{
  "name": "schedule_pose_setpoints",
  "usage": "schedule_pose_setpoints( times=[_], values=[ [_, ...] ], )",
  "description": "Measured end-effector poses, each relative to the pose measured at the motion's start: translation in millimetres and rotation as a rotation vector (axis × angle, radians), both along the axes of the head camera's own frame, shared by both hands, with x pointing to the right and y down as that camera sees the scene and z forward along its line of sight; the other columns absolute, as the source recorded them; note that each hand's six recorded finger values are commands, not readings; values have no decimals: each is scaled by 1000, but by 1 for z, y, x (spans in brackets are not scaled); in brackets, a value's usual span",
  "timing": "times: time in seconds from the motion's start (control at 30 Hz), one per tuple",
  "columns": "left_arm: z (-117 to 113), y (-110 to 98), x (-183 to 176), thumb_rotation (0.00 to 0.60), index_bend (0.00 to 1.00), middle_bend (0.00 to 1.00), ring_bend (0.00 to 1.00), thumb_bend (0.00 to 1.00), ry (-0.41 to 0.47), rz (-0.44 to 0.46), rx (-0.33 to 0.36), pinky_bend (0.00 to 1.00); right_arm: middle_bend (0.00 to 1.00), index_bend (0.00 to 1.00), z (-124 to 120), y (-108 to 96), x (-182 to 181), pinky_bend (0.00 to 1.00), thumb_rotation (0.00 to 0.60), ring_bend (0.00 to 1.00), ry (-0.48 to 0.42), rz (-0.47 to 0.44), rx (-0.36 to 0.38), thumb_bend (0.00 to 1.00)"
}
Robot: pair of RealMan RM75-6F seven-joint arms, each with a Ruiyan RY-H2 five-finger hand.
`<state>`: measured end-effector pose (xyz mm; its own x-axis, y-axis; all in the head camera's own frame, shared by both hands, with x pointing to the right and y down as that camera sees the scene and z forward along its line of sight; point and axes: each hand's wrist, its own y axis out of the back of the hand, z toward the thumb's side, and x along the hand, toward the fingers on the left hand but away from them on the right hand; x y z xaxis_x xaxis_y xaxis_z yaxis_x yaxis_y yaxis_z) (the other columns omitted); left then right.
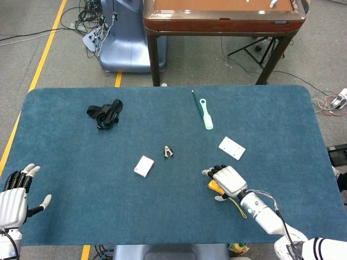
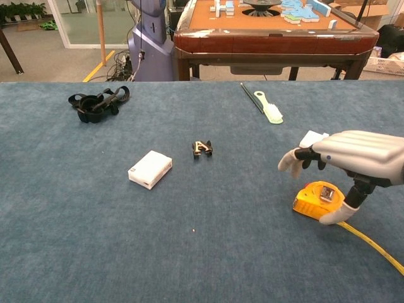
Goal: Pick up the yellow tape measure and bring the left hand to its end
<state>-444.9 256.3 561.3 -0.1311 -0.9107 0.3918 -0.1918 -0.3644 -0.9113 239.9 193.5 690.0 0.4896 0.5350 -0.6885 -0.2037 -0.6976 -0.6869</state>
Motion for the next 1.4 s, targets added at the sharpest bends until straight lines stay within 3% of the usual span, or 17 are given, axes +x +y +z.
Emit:
schedule_pose_setpoints(
  times=[0.23, 0.67, 1.0, 1.4],
  values=[
    [2, 1, 1, 600, 149, 105, 100, 218, 13, 0, -7, 57, 280, 230, 4, -4, 17, 287, 600, 240, 66, 21, 18, 0],
    [1, 3, -3, 600, 149, 106, 100, 219, 15, -10, -11, 57, 264, 230, 10, 8, 11, 273, 600, 240, 67, 16, 9, 0],
    [2, 4, -4, 600, 149, 106, 100, 219, 22, -15, -15, 57, 264, 230, 28, -17, 16, 273, 600, 239, 141, 39, 52, 0],
    [3, 5, -4, 600, 149, 106, 100, 218, 21, -16, -21, 57, 271, 230, 26, -11, 5, 273, 600, 240, 112, -1, 25, 15]
  ],
)
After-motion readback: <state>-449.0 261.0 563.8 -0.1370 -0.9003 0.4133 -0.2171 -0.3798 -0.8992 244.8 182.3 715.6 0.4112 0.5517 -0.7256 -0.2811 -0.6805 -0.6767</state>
